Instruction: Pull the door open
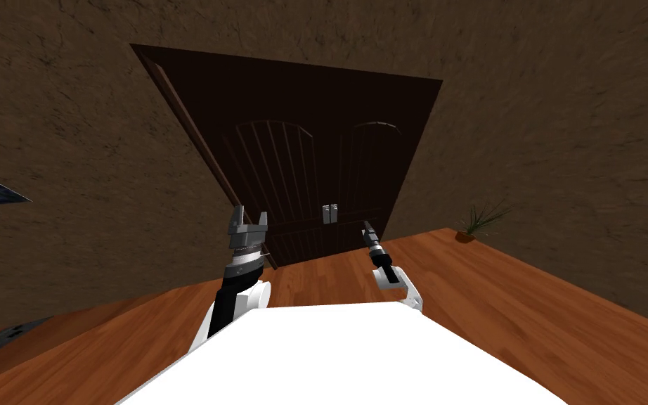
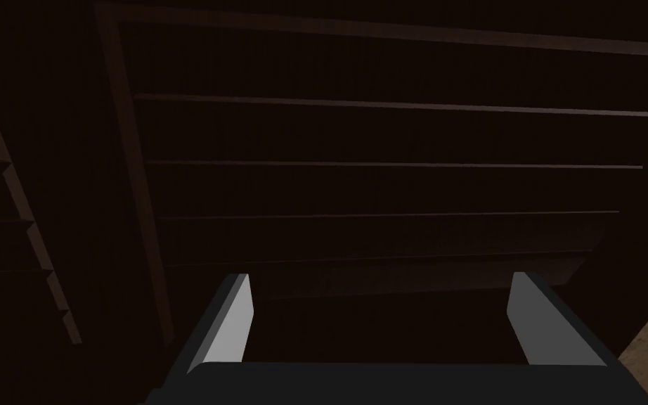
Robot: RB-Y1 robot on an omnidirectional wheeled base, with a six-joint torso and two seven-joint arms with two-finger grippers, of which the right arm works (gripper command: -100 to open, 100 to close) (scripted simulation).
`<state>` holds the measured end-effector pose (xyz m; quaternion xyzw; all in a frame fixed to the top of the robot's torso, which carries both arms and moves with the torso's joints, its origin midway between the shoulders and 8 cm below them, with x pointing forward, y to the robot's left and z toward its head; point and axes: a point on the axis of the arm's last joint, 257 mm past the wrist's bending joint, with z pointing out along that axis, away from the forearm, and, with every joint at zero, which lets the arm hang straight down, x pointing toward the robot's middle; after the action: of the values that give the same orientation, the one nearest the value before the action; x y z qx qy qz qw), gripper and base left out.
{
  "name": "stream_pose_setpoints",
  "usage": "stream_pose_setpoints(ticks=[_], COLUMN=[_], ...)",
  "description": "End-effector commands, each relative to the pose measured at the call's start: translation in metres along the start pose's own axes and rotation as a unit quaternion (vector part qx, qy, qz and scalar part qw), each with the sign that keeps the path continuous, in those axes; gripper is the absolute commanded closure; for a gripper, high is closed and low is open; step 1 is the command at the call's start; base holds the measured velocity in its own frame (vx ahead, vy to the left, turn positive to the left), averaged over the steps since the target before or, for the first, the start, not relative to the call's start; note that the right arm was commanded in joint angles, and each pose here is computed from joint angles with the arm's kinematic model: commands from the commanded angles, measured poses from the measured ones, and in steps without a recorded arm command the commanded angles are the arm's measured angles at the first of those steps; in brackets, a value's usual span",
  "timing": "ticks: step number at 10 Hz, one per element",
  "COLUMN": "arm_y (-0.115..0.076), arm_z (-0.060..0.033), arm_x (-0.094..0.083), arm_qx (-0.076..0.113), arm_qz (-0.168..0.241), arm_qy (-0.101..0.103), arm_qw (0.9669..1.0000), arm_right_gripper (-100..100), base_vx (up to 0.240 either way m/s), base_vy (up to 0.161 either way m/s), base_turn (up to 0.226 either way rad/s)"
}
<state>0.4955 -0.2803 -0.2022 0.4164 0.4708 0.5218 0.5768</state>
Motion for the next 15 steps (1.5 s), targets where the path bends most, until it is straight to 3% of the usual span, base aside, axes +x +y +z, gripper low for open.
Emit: stream_pose_setpoints(ticks=[1,9,15], arm_y=[-0.013,-0.067,-0.095], arm_z=[0.0024,0.0106,0.0147], arm_x=[0.002,0.017,0.031], arm_qx=[0.013,0.071,0.103], arm_qz=[0.007,0.036,0.055], arm_qy=[0.002,0.013,0.02], arm_qw=[0.9999,0.9967,0.993], arm_right_gripper=[-100,-100,-100], base_vx=[0.123,0.107,0.126], base_vy=[0.032,0.01,0.013], base_turn=[0.08,0.078,0.079])
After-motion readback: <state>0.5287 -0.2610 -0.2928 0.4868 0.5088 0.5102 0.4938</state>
